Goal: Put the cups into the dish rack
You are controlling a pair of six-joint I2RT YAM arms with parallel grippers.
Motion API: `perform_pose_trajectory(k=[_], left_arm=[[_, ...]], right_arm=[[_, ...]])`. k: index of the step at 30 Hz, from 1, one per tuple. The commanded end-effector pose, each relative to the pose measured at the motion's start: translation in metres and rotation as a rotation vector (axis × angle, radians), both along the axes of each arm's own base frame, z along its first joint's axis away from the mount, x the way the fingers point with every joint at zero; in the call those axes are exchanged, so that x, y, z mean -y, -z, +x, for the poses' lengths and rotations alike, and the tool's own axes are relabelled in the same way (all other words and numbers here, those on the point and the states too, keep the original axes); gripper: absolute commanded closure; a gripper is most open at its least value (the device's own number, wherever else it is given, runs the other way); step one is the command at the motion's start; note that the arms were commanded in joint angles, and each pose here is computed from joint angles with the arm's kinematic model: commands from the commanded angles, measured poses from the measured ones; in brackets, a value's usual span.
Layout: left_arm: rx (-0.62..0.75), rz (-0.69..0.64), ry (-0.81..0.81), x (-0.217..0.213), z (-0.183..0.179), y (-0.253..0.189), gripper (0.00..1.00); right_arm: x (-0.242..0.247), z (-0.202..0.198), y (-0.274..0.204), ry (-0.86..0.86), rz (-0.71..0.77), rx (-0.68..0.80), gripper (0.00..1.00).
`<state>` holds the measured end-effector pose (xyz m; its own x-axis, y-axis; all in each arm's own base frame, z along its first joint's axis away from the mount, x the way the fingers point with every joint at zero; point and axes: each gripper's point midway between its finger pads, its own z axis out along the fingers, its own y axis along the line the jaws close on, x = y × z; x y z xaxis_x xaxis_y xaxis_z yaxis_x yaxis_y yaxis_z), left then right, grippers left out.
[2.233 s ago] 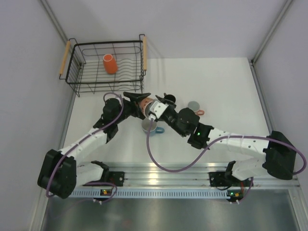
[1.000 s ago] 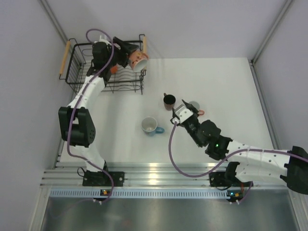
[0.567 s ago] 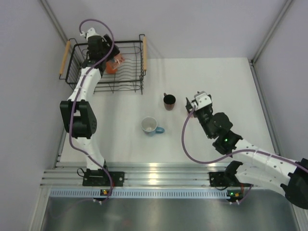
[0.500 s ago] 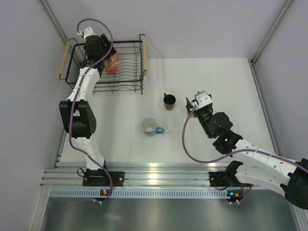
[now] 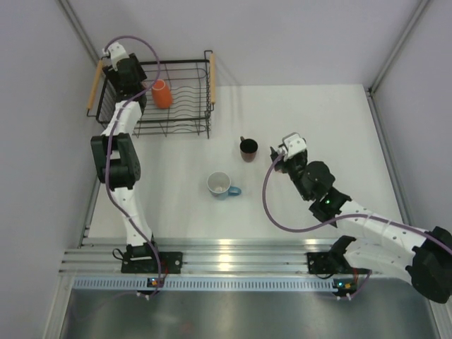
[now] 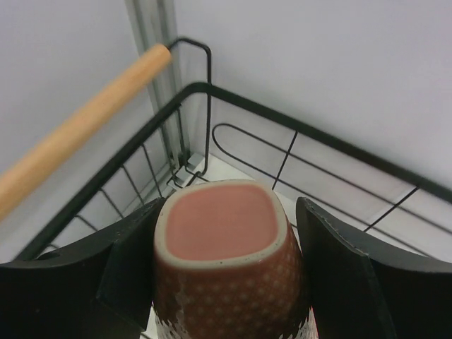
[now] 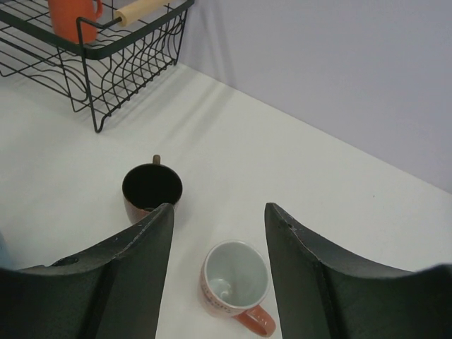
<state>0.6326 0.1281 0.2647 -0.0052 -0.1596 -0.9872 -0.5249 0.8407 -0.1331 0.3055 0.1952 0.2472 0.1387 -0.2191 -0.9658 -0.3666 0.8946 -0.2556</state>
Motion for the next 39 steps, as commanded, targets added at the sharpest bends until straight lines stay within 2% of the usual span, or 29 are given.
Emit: perform_pose_trajectory(k=[1,6,11,18,30,39], left_arm=[[0.186,0.094,0.026,0.001,0.025,-0.046,1.00],[0.245,0.131,0.042,-0.006,0.044,-0.052,1.00],[0.234,0.163,0.040,-0.014,0.060,-0.041,1.00],[0.213,0.235,0.042,-0.029,0.068,-0.006,1.00],[0.256,0.274,0.107,-0.042,0.083,0.002,1.00],[0.192,0.297,0.128,-0.046,0.083,0.022,1.00]], right_arm=[[-0.003,0.002,-0.001,-0.023,0.042,-0.006,0.45],[-0.002,0.006,0.008,-0.028,0.049,-0.032,0.46],[-0.003,0.013,0.021,-0.032,0.036,-0.067,0.47],[-0.003,0.022,0.034,-0.029,0.030,-0.102,0.48],[0.004,0.030,0.042,-0.027,0.051,-0.130,0.49],[0.006,0.034,0.049,-0.019,0.050,-0.155,0.49]])
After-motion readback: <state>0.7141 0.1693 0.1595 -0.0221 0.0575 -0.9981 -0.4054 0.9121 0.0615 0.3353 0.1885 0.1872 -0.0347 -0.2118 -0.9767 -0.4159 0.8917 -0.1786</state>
